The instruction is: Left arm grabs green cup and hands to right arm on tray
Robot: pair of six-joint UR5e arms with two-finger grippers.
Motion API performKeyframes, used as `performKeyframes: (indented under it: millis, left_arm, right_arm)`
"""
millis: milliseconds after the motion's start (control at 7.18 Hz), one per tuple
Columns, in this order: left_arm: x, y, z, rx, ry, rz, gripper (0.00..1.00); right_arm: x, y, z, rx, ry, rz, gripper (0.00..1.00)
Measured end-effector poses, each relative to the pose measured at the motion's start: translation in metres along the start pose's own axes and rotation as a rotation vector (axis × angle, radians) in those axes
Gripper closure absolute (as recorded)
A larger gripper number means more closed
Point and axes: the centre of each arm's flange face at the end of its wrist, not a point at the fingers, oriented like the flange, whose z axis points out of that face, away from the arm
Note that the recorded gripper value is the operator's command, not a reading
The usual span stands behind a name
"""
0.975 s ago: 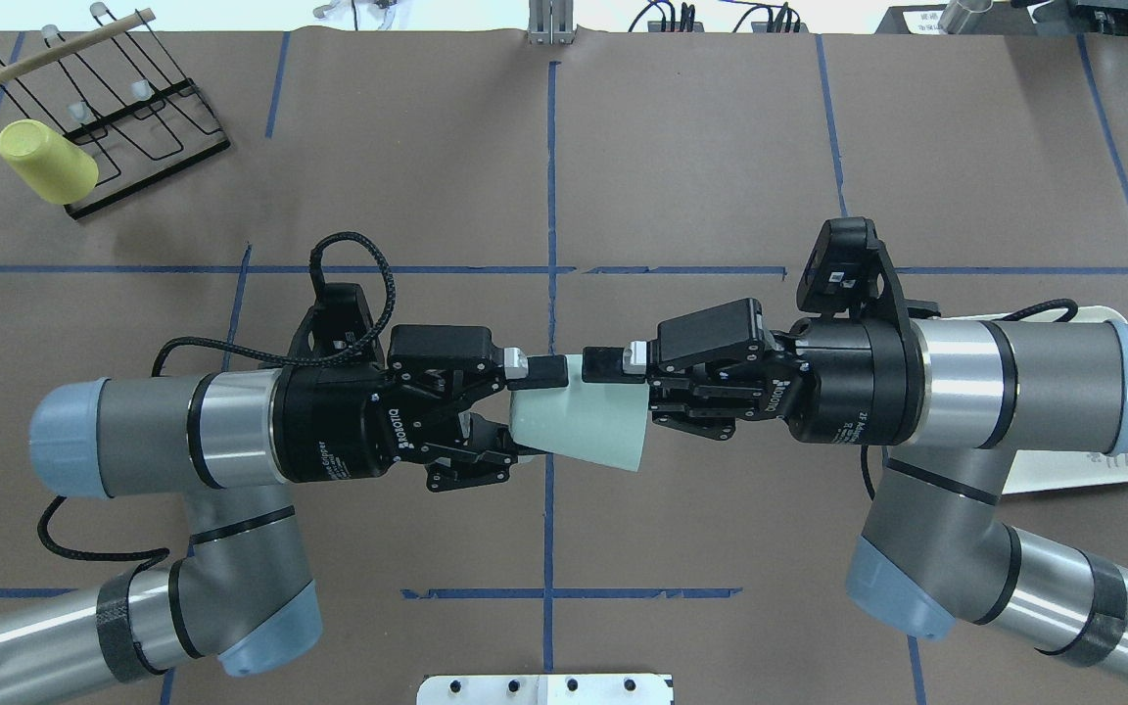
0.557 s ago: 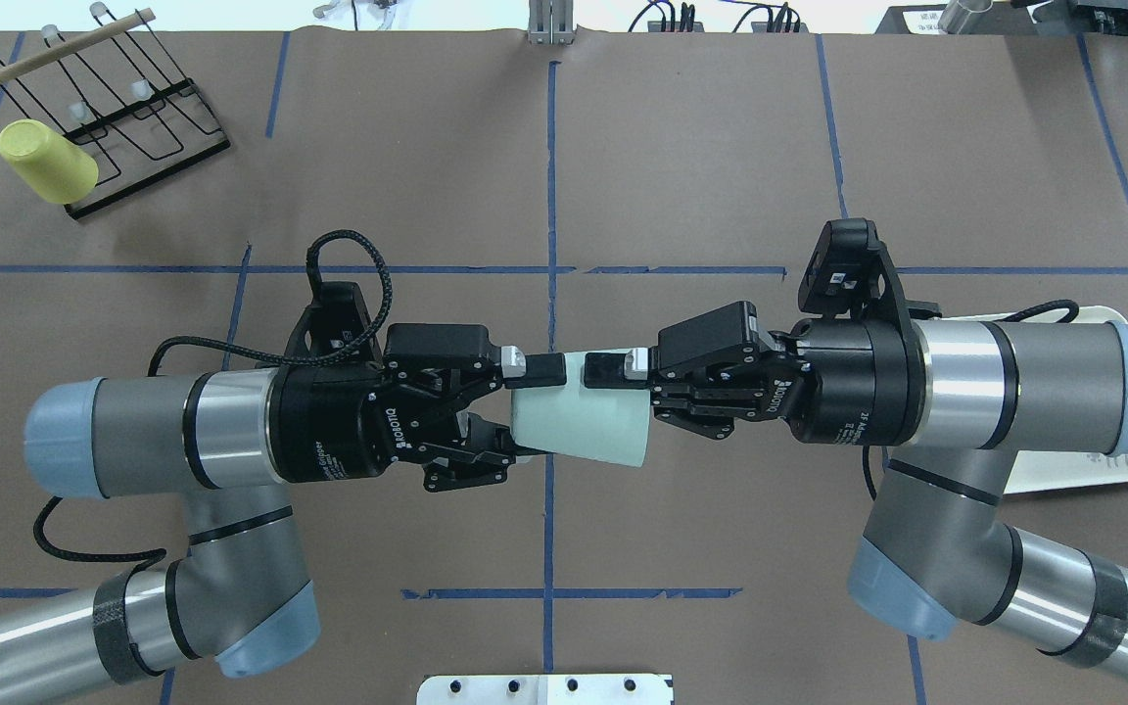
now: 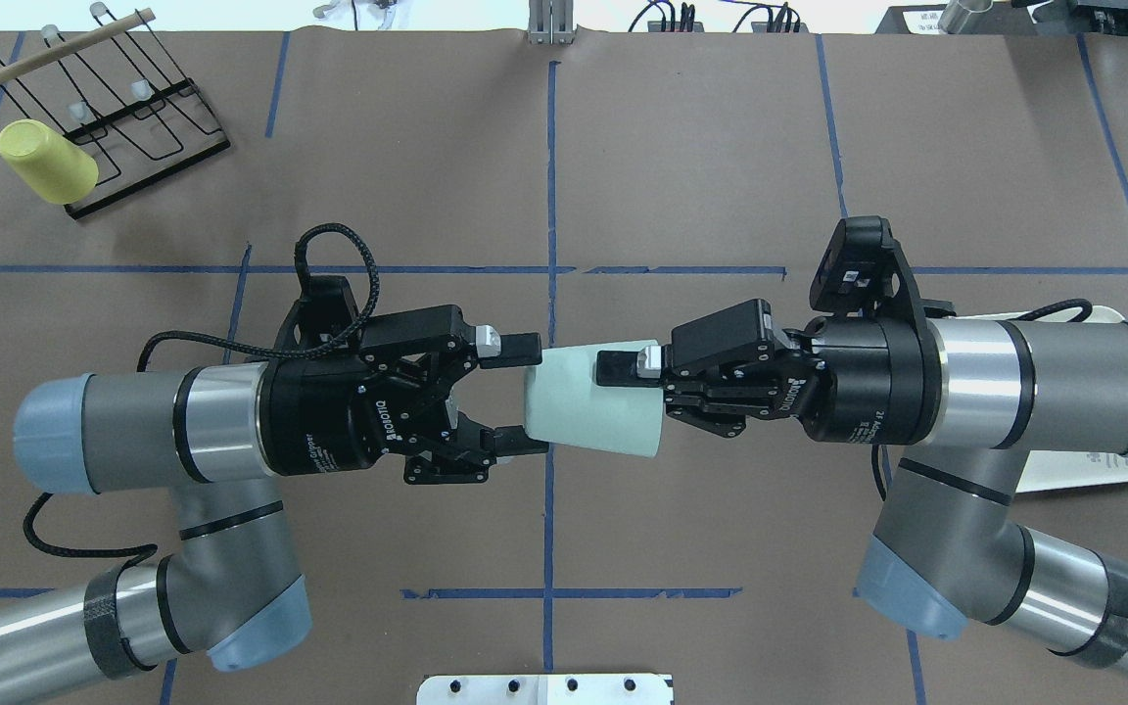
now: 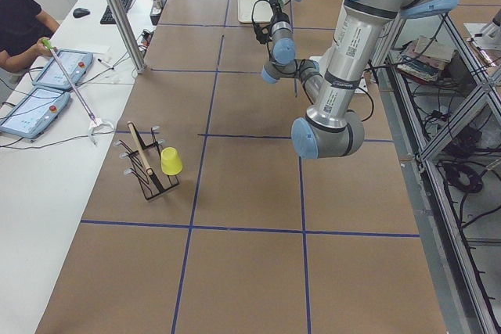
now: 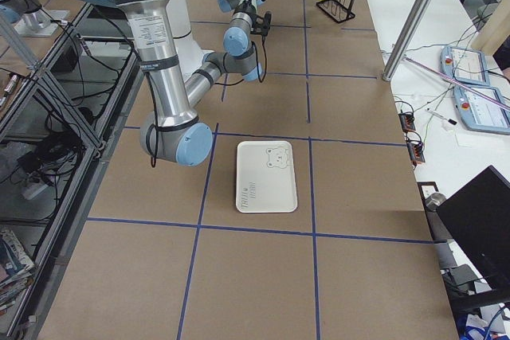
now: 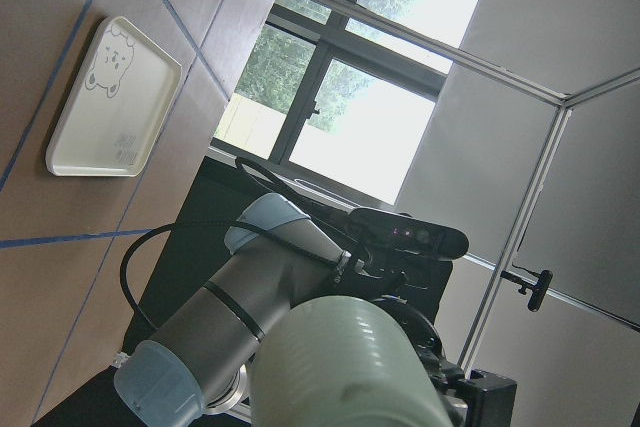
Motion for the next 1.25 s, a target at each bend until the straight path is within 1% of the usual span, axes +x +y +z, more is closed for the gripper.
performKeyframes:
  millis: [139, 278, 418, 557, 696, 835, 975, 1114, 1253]
  left_arm:
    - [-0.001, -0.006, -0.004, 0.023, -0.018, 0.004, 0.00]
    - [0.000, -0.017, -0.006, 0.070, -0.057, 0.004, 0.00]
    - [0.003, -0.028, -0.005, 0.124, -0.103, 0.003, 0.00]
    - [0.009, -0.036, -0.003, 0.172, -0.143, 0.001, 0.00]
    - [0.014, -0.046, -0.001, 0.225, -0.184, -0.001, 0.00]
    - [0.017, -0.061, 0.002, 0.296, -0.242, -0.006, 0.00]
    - [0.016, -0.076, 0.004, 0.370, -0.313, -0.003, 0.00]
    - [0.011, -0.090, 0.006, 0.432, -0.402, 0.041, 0.00]
    - [0.003, -0.105, 0.008, 0.490, -0.532, 0.121, 0.00]
  right_arm:
    - [0.004, -0.007, -0.015, 0.058, 0.004, 0.012, 1.00]
    - [0.015, -0.022, -0.041, 0.156, 0.029, 0.018, 1.00]
    - [0.029, -0.042, -0.077, 0.268, 0.076, 0.005, 1.00]
    - [0.041, -0.066, -0.118, 0.366, 0.137, -0.019, 1.00]
    - [0.050, -0.087, -0.159, 0.446, 0.208, -0.049, 1.00]
    - [0.054, -0.108, -0.197, 0.509, 0.315, -0.094, 1.00]
    - [0.051, -0.129, -0.230, 0.545, 0.455, -0.145, 1.00]
    - [0.045, -0.147, -0.258, 0.555, 0.608, -0.197, 1.00]
    - [0.048, -0.160, -0.285, 0.538, 0.772, -0.251, 1.00]
